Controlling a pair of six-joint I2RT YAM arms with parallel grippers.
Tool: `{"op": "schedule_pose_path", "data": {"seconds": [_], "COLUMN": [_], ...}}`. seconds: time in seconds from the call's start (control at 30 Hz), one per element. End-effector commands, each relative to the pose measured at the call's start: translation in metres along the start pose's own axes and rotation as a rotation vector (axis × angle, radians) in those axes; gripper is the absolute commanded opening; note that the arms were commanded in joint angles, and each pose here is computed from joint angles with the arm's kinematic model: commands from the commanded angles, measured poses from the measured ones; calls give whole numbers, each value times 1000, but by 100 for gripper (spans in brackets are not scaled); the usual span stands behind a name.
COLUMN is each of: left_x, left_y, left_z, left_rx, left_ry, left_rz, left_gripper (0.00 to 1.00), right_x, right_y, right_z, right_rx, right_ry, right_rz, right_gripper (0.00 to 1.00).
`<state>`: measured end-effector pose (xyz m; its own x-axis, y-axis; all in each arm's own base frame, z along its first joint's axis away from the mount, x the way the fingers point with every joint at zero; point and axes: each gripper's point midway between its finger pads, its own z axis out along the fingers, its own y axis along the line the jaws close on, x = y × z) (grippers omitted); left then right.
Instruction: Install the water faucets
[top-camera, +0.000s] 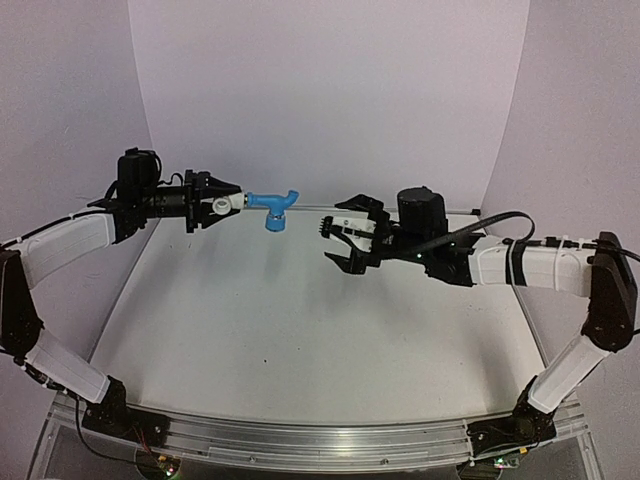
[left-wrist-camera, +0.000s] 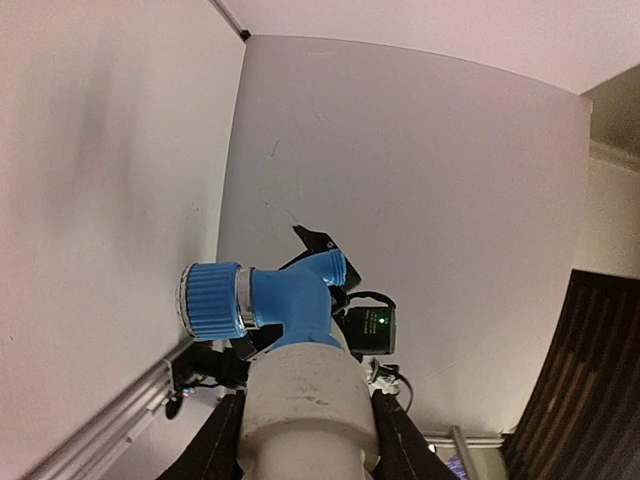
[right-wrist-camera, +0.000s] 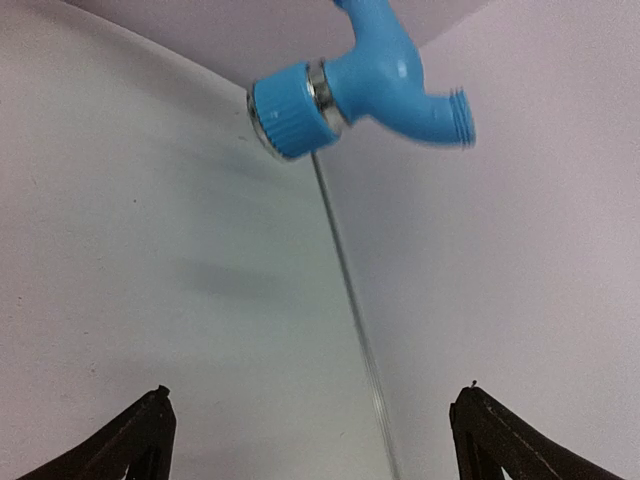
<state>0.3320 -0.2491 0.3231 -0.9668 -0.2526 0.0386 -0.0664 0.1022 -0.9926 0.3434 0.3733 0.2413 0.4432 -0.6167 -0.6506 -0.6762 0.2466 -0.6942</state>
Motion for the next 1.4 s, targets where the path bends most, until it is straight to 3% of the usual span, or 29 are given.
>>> {"op": "schedule_pose_path", "data": {"seconds": [0.0,0.17,0.33,0.57,0.9,1.2,1.37], "left_x": [20,30,38,41,51,52,52], "left_y": [-18,-12,-9,-12,-16,-13,-13], "left_z": [-7,-10,-13,-14,-14,-14,-14], "left_rx": [43,34,30,32,35,33,34], "left_ry": [77,111,135,148,176,177,170], "left_rz": [-131,-214,-248,-247,-230,-225,-222], "left_gripper": [0,0,0,0,0,0,0], "right_x": [-83,-108,-116,-121,-136,-147,-155], "right_y": [-24,-24,-7,2,0,-2,5], "right_z": [-20,-12,4,24,42,36,29], "right_rx": [168,298,304,374,480,494,468], "right_ry": [-357,-418,-413,-426,-499,-552,-585], "right_rz": [-532,-789,-985,-1099,-1118,-1064,-1018], "right_gripper": [98,98,98,97,90,64,55]}}
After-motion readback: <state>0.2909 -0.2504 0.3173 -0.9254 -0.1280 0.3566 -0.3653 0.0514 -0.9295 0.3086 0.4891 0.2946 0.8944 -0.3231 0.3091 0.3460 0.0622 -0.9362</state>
